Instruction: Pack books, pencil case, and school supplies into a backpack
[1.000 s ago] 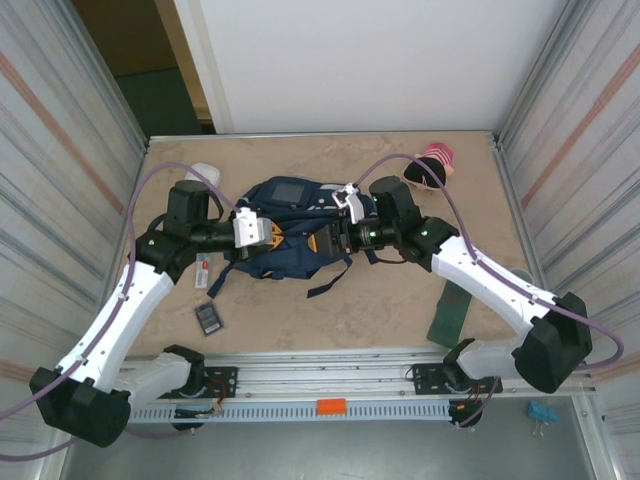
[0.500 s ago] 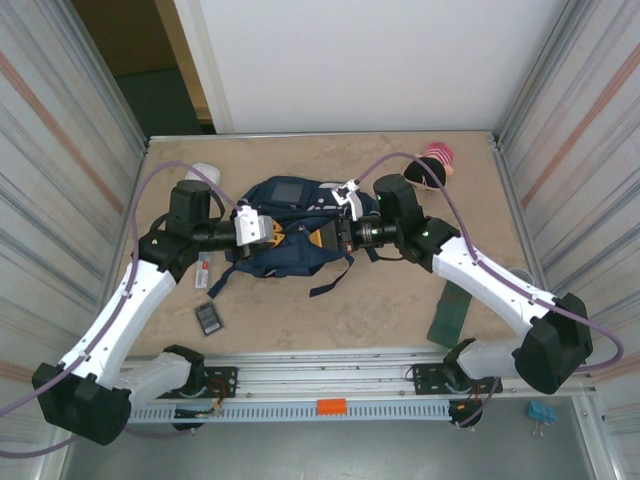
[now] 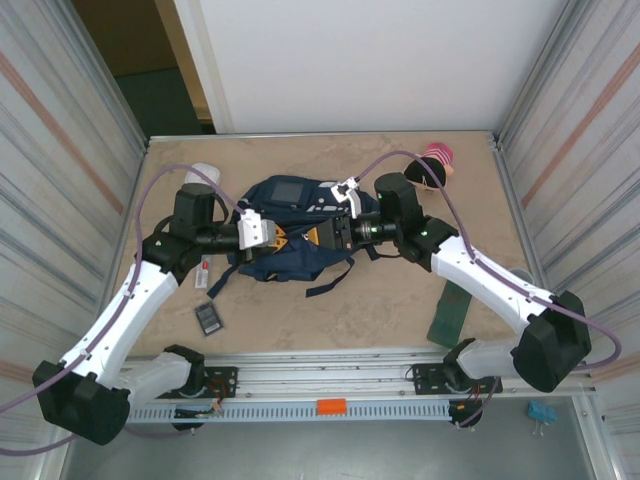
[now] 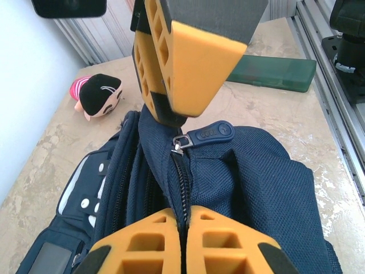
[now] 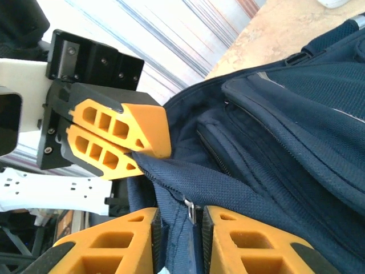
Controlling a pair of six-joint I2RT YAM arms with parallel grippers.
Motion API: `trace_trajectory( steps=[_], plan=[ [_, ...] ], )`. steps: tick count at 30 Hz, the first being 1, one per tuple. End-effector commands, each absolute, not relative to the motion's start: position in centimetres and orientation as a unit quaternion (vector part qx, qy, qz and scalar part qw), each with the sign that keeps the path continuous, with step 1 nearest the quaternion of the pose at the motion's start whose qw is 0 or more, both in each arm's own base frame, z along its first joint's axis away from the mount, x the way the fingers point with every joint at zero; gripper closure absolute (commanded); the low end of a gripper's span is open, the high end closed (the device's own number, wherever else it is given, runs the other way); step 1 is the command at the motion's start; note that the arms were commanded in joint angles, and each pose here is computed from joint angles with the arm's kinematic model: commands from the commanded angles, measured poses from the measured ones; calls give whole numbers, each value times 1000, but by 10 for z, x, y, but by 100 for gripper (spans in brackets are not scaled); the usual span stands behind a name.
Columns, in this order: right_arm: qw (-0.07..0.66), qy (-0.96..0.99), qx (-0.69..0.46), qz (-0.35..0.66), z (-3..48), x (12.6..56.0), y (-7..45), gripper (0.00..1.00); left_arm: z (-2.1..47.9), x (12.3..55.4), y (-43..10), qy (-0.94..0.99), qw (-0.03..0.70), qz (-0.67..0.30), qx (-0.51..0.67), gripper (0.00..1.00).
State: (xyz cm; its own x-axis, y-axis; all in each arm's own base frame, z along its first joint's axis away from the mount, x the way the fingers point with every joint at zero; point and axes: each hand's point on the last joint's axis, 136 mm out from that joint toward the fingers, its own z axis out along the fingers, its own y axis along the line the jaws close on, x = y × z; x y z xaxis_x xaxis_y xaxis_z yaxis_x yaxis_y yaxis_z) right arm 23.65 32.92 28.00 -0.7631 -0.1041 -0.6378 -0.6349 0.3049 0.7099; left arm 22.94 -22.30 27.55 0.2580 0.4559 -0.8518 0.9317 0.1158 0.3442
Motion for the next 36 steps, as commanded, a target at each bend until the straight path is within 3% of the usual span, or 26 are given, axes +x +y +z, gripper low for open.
trace_trajectory(
  steps=[1,3,12,22,27,35,36],
  plan=[
    [242,768,-246,539,282,237,335,65,307,224,-231,509,538,-248,625,100],
    [234,779,-244,529,274,235,333,59,308,225,-230,508,540,-246,624,100],
    [211,820,-236,476,245,223,324,57,313,228,-231,505,551,-242,619,100],
    [236,823,-221,467,250,229,320,71,313,228,-233,504,551,-244,619,100],
    [222,823,-220,474,248,225,324,67,316,227,-234,500,556,-243,618,100],
    [242,847,-183,437,238,238,307,100,313,230,-232,507,555,-233,618,100],
    [245,853,-171,427,235,242,300,100,311,230,-231,510,552,-230,618,100]
  ],
)
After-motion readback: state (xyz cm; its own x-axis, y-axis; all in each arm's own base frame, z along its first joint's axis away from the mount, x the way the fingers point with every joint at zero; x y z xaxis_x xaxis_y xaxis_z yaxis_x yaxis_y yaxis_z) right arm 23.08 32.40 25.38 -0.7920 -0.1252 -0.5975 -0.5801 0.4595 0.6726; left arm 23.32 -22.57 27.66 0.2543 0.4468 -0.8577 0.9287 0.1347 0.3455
